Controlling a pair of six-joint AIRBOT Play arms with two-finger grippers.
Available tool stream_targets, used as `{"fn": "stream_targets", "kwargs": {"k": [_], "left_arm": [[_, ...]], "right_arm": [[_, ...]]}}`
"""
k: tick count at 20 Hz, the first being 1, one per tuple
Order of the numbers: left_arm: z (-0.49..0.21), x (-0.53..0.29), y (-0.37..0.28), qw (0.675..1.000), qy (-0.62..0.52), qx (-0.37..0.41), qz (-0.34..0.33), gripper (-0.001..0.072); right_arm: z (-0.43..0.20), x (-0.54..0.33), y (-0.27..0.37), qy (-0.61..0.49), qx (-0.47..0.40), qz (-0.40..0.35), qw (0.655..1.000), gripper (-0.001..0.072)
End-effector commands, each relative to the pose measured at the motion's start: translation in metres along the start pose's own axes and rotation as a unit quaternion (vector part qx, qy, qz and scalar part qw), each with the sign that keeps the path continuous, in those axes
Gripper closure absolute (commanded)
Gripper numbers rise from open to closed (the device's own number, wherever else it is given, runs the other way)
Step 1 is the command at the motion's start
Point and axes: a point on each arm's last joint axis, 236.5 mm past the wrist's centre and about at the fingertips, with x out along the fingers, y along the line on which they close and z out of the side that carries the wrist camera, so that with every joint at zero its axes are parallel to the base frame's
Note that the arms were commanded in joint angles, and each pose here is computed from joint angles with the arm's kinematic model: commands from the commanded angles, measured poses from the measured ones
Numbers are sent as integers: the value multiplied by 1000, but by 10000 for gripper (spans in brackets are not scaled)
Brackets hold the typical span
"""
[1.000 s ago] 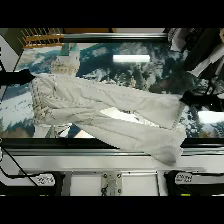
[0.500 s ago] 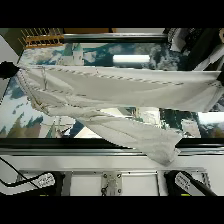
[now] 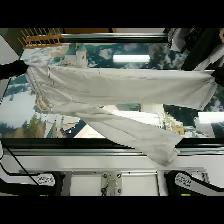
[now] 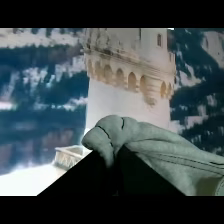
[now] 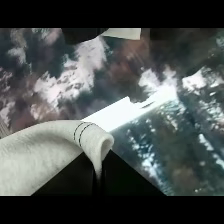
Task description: Fold the clothes and pants, and hang the long-sleeved shirts on hangers.
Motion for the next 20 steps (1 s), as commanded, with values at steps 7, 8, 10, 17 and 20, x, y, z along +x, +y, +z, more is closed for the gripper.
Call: {"fn": "stream_targets", "kwargs": {"k": [7, 8, 10, 17, 20], "left_arm": [[47, 76, -28, 995, -99, 12, 5, 17], [52, 71, -29, 995, -93, 19, -1, 17], [60, 53, -26, 997, -74, 14, -16, 17], [-90, -36, 109, 956, 211, -142, 146, 18], [-159, -47, 131, 925, 242, -252, 149, 18]], "right_arm": [[46, 78, 42, -117, 165, 66, 977, 72], [52, 70, 43, -122, 163, 67, 977, 72], [64, 44, 44, -129, 136, 68, 980, 84], [8, -52, 70, 0, -75, 84, 994, 134], [-45, -68, 80, 67, -98, 101, 988, 133]]}}
